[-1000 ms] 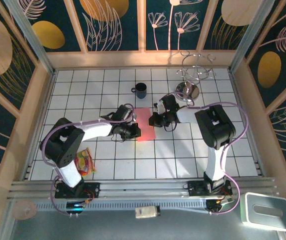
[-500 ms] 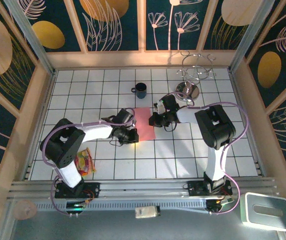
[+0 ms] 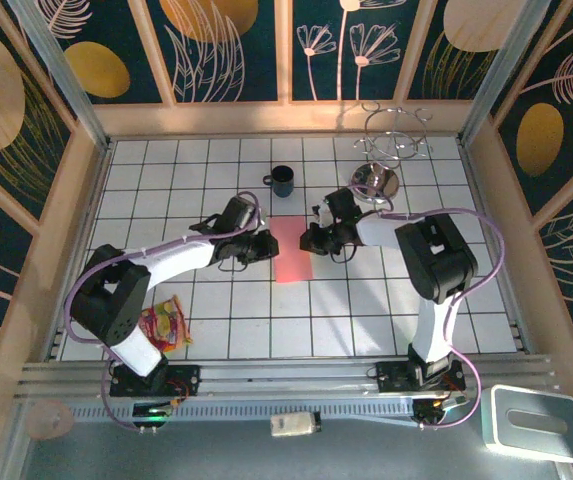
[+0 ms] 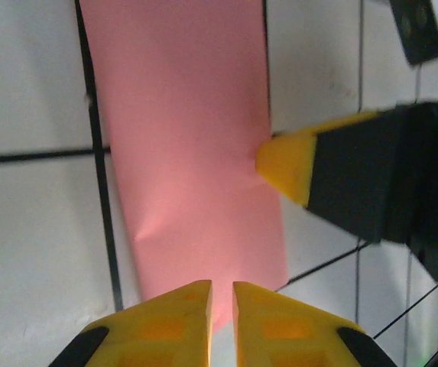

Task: Fold a paper plane with a square sheet of paper (pick it up from the middle)
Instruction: First fold the square sheet of paper in half at the center of the table, then fold the triangle a second time at the center of the table.

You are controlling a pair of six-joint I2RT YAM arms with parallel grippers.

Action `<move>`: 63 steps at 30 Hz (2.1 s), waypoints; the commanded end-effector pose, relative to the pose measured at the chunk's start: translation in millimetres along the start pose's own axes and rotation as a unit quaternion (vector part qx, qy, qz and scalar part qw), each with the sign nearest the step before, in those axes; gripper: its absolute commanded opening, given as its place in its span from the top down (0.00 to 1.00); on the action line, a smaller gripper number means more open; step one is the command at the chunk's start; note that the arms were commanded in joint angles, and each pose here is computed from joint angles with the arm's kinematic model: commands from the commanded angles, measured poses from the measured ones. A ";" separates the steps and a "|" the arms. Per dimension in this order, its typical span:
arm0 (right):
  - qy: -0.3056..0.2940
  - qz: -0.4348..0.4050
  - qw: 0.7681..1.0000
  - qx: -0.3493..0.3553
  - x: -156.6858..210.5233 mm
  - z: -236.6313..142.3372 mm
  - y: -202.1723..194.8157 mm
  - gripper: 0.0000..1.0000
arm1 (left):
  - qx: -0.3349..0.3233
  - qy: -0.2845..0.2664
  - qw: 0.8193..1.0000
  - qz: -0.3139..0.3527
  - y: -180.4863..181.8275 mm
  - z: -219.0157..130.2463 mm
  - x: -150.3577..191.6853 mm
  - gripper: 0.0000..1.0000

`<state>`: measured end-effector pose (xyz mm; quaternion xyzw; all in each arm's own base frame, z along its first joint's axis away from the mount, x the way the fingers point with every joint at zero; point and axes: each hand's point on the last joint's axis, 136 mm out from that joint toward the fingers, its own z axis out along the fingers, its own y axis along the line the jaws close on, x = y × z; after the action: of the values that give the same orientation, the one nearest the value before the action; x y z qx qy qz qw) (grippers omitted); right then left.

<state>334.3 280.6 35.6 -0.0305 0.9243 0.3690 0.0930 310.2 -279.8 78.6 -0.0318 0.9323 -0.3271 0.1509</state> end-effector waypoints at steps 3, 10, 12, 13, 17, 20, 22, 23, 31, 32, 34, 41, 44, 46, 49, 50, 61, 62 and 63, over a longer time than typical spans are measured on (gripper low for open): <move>-0.053 0.013 0.998 -0.041 -17.9 -27.0 33.3 0.85 | 0.068 -0.037 0.996 -0.037 -27.4 9.5 -28.1 0.79; -0.064 0.036 0.997 -0.035 -14.6 -34.3 20.3 0.78 | 0.056 -0.026 0.996 -0.059 -17.3 33.4 -32.0 0.77; -0.070 0.039 0.996 -0.035 -14.6 -38.4 18.3 0.74 | 0.050 -0.022 0.996 -0.065 -12.7 39.4 -31.2 0.76; -0.070 0.043 0.996 -0.034 -13.9 -38.9 16.2 0.72 | 0.047 -0.020 0.996 -0.067 -11.1 42.0 -30.7 0.76; -0.066 0.053 0.996 -0.029 -9.0 -39.0 9.8 0.67 | 0.020 -0.025 0.996 -0.077 2.2 48.9 -34.3 0.73; -0.061 0.060 0.996 -0.027 -3.7 -38.0 6.2 0.66 | 0.001 -0.025 0.996 -0.082 13.4 54.0 -33.2 0.73; -0.058 0.064 0.996 -0.029 -0.6 -37.6 5.0 0.66 | -0.005 -0.017 0.996 -0.085 18.8 58.6 -29.1 0.73; -0.057 0.064 0.996 -0.029 0.9 -37.3 4.8 0.66 | -0.008 -0.011 0.996 -0.087 22.2 61.4 -26.2 0.72; -0.046 0.077 0.996 -0.022 13.2 -39.0 -3.2 0.64 | -0.033 0.008 0.994 -0.099 44.1 68.6 -8.9 0.72; -0.042 0.080 0.996 -0.021 16.5 -39.0 -4.4 0.64 | -0.036 0.010 0.994 -0.102 47.5 68.8 -5.9 0.71; -0.032 0.085 0.996 -0.022 24.1 -38.5 -6.2 0.63 | -0.034 0.009 0.994 -0.106 47.9 68.9 -5.5 0.70; 0.016 0.095 0.995 -0.019 56.4 -30.7 -3.9 0.62 | -0.046 0.020 0.991 -0.122 61.9 70.5 7.6 0.70; 0.030 0.103 0.994 -0.013 68.4 -25.5 -5.7 0.62 | -0.046 0.020 0.991 -0.122 62.2 70.4 7.8 0.70; 0.036 0.105 0.994 -0.015 74.5 -23.8 -5.2 0.63 | -0.046 0.021 0.991 -0.122 62.2 70.4 8.0 0.70; 0.042 0.108 0.993 -0.019 79.7 -23.5 -2.9 0.66 | -0.045 0.021 0.992 -0.120 61.2 69.8 7.6 0.70; 0.042 0.106 0.993 -0.022 80.5 -24.3 -0.9 0.67 | -0.045 0.021 0.992 -0.119 61.3 69.6 7.5 0.70; 0.004 0.105 0.993 -0.046 64.2 -30.3 12.1 0.75 | -0.038 0.020 0.993 -0.114 57.1 68.2 6.0 0.70; 0.002 0.106 0.993 -0.044 63.6 -30.3 11.7 0.76 | -0.038 0.020 0.993 -0.114 57.4 68.3 5.8 0.71; 0.002 0.107 0.993 -0.041 63.5 -29.8 10.5 0.77 | -0.037 0.019 0.993 -0.112 56.5 68.3 4.9 0.71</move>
<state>265.2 266.8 46.4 0.0605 0.9092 0.4100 0.0402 348.1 -294.1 19.9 -0.1184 0.9204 -0.3480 0.1334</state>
